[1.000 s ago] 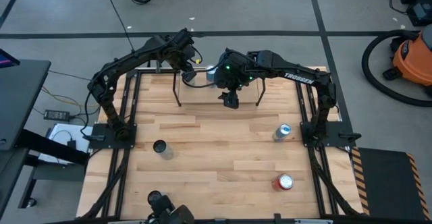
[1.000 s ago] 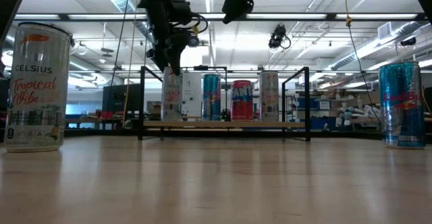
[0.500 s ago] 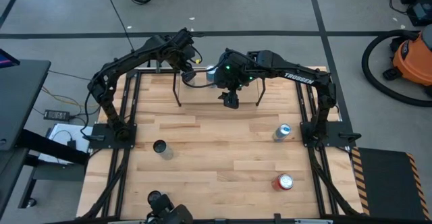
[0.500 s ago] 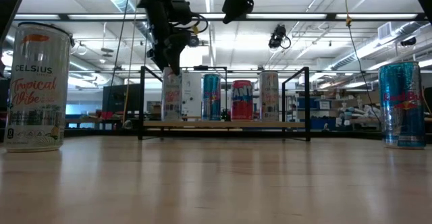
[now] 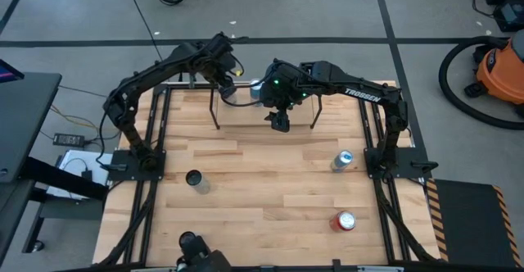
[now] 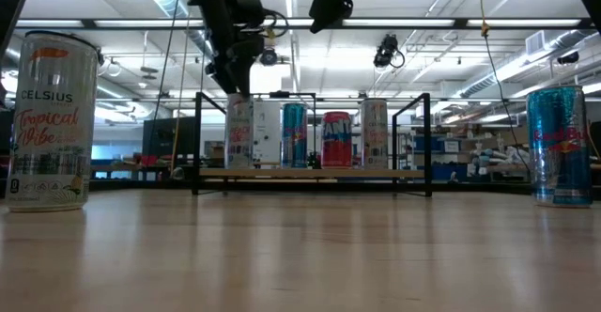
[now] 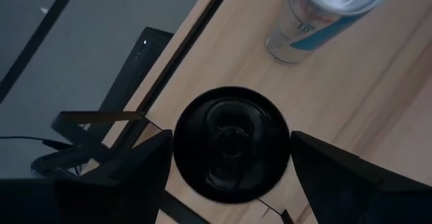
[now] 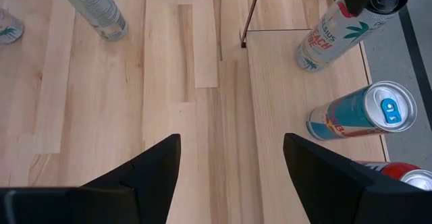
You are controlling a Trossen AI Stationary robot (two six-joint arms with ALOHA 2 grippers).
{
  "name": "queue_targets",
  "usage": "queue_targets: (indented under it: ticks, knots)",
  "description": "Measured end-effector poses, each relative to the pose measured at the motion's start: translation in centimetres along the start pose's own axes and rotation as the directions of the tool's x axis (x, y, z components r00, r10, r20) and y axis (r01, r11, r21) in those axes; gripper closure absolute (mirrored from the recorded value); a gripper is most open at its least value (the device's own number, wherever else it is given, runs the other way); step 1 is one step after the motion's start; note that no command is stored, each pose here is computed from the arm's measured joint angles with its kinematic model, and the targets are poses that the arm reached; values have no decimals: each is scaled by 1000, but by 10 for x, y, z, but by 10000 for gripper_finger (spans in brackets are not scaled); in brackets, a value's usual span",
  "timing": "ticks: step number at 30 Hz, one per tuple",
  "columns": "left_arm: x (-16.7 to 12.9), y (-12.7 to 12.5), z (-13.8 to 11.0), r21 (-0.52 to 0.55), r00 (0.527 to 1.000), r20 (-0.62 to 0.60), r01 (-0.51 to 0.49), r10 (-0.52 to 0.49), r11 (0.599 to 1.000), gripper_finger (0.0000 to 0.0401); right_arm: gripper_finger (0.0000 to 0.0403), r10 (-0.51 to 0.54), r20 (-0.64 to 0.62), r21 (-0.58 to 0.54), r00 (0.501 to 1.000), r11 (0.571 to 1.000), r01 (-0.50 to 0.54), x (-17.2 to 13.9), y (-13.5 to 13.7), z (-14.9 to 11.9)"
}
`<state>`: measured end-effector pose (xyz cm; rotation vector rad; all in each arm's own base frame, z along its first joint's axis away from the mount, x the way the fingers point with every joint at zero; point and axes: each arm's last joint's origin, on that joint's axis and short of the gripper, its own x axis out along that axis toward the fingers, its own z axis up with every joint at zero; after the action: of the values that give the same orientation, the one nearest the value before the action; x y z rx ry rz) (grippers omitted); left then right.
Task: Place canned beverage on shelf
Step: Put the top white pink soda can on the shelf, then put the blue soda can on the shelf aligned with the other blue soda can
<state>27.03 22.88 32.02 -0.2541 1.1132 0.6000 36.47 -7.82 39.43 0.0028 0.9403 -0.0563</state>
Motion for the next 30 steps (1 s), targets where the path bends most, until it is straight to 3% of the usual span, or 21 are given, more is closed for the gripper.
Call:
queue_targets:
  ticks: [10,19,30]
  knots:
    - [-46,7,6,-18,999,37,-16,17,1000,101,133,0,-20,1,1000,1000,0,0,1,-2]
    - [-79,-12,4,42,1000,-12,18,-17,999,101,133,-43,-212,35,976,998,51,-1,12,-18]
    - [-94,-16,-37,59,995,-93,35,-29,998,101,133,-81,-345,91,935,989,119,-5,16,-30]
